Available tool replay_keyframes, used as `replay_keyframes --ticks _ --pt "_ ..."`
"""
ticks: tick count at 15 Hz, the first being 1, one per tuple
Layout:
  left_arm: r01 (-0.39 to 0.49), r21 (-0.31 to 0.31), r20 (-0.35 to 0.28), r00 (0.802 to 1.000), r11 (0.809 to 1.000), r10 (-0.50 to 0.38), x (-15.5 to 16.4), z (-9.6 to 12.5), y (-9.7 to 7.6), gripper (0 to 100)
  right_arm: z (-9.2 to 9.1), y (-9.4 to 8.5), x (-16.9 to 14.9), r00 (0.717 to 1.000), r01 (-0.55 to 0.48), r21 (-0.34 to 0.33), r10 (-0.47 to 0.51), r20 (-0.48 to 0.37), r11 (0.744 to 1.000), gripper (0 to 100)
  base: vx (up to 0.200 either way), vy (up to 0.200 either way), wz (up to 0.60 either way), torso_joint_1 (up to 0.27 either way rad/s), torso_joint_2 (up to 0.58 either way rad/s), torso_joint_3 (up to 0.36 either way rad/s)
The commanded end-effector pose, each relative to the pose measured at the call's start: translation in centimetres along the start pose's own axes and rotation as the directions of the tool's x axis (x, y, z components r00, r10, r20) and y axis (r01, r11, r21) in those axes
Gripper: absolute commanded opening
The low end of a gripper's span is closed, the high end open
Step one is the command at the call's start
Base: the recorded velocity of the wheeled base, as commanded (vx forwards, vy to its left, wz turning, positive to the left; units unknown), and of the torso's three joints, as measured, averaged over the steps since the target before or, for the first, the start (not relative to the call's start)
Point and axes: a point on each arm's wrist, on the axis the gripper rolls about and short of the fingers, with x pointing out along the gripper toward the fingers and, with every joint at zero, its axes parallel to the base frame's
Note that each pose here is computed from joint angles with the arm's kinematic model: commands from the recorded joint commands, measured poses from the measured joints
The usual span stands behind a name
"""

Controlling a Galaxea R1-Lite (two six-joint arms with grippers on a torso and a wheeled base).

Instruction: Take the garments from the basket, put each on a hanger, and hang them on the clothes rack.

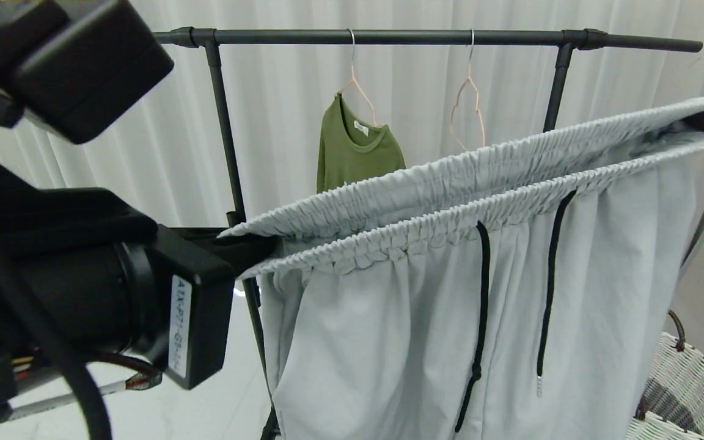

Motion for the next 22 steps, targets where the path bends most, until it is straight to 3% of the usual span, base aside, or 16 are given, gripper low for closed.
replay_keyframes --ticks 1,3,7,11,13,16,22 --pt "0.073 0.02 0.019 0.997 0.997 -0.073 -1.5 -0.4 -0.6 0 -0.7 0.2 2.9 0.999 -0.029 0.0 0.029 -0.019 1.0 0 0.0 0.0 0.0 0.0 0.0 0.0" --pt "0.123 0.034 0.034 0.992 0.992 -0.124 -2.2 -0.4 -1.2 0 -0.7 0.2 3.5 0.999 -0.037 0.0 0.037 -0.007 0.999 0 0.0 0.0 0.0 0.0 0.0 0.0" --pt "0.125 0.038 0.034 0.991 0.991 -0.127 -2.3 -0.4 -1.2 0 -0.9 0.2 3.3 0.999 -0.028 0.0 0.028 -0.017 1.0 0 0.0 0.0 0.0 0.0 0.0 0.0" --pt "-0.038 0.016 0.033 0.999 0.999 0.038 -0.4 0.7 1.2 0 -0.6 -1.0 1.5 0.995 0.038 -0.005 -0.039 -0.088 0.999 0 0.0 0.0 0.0 0.0 0.0 0.0" --pt "-0.077 0.013 0.035 0.996 0.997 0.077 0.1 1.1 1.9 0 -0.5 -1.0 0.1 0.992 0.038 -0.004 -0.038 -0.117 0.999 0 0.0 0.0 0.0 0.0 0.0 0.0" --pt "-0.08 0.009 0.027 0.996 0.997 0.08 0.9 1.0 1.5 0 -1.8 -0.7 -1.5 0.984 0.024 0.001 -0.023 -0.178 1.0 0 0.0 0.0 0.0 0.0 0.0 0.0" --pt "-0.086 0.007 0.041 0.995 0.996 0.086 2.1 1.9 0.9 0 -1.9 -0.6 -2.4 0.981 0.022 0.003 -0.021 -0.194 1.0 0 0.0 0.0 0.0 0.0 0.0 0.0"
